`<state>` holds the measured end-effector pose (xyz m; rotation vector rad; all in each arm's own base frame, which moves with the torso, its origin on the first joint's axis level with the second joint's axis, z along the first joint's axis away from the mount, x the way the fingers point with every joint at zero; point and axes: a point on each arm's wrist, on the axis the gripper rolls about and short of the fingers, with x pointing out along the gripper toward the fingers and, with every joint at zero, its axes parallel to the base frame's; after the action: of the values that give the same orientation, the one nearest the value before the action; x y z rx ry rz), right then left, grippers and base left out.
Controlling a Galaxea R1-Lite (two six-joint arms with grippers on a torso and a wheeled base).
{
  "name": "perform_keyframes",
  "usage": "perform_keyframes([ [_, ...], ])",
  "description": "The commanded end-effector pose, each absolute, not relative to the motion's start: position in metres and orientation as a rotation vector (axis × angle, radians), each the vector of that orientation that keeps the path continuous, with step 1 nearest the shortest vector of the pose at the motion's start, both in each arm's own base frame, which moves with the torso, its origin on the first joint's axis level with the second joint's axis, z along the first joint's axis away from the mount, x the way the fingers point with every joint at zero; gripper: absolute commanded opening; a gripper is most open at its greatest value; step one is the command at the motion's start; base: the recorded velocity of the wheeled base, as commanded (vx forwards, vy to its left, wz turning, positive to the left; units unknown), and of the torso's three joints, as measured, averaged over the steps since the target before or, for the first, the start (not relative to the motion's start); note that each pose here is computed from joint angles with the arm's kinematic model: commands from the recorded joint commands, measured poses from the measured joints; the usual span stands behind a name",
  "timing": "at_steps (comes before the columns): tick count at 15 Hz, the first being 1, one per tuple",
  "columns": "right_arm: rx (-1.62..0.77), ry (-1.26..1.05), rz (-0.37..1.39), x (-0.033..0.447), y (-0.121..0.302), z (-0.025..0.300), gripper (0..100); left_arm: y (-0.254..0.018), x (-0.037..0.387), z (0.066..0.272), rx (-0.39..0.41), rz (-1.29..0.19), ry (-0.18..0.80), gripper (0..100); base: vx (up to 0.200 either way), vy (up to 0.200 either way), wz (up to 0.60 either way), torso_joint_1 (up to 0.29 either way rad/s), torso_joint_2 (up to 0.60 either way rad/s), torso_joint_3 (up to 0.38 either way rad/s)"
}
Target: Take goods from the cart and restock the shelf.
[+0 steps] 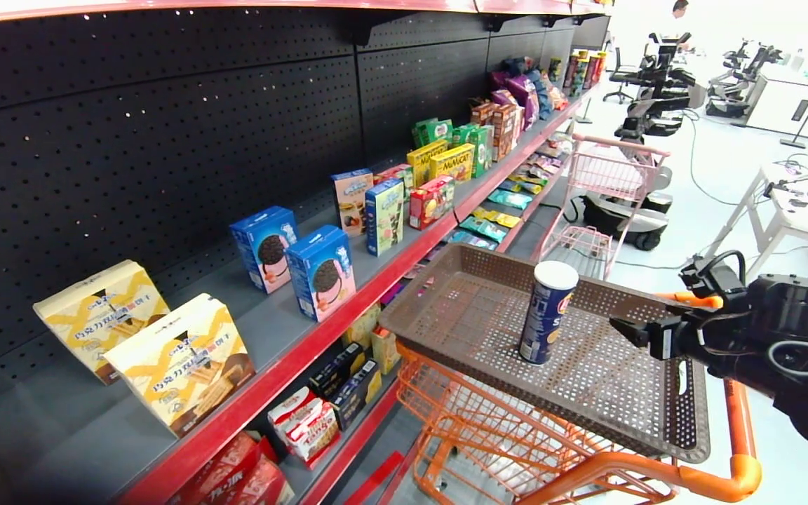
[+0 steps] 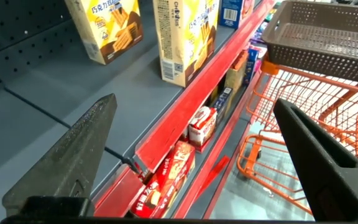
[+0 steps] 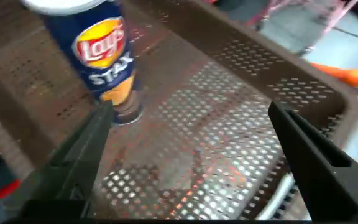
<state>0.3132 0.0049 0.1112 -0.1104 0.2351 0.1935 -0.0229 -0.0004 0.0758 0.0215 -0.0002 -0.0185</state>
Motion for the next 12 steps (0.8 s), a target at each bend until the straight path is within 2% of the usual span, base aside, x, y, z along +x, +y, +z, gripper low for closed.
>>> perform_keyframes([
  [1,-0.1,0.262,0.282,0.32,0.014,0.099,100,0.0,-0.023,0.076,0.021,-0.018,0.0,100,0.0,0.0,0.0,0.0,0.0,0.0],
  [7,-0.095,0.206,0.445,0.341,0.03,0.083,100,0.0,-0.023,0.076,0.021,-0.017,0.0,100,0.0,0.0,0.0,0.0,0.0,0.0],
  [12,-0.1,0.161,0.469,0.348,0.036,0.074,100,0.0,-0.023,0.076,0.021,-0.018,0.0,100,0.0,0.0,0.0,0.0,0.0,0.0],
])
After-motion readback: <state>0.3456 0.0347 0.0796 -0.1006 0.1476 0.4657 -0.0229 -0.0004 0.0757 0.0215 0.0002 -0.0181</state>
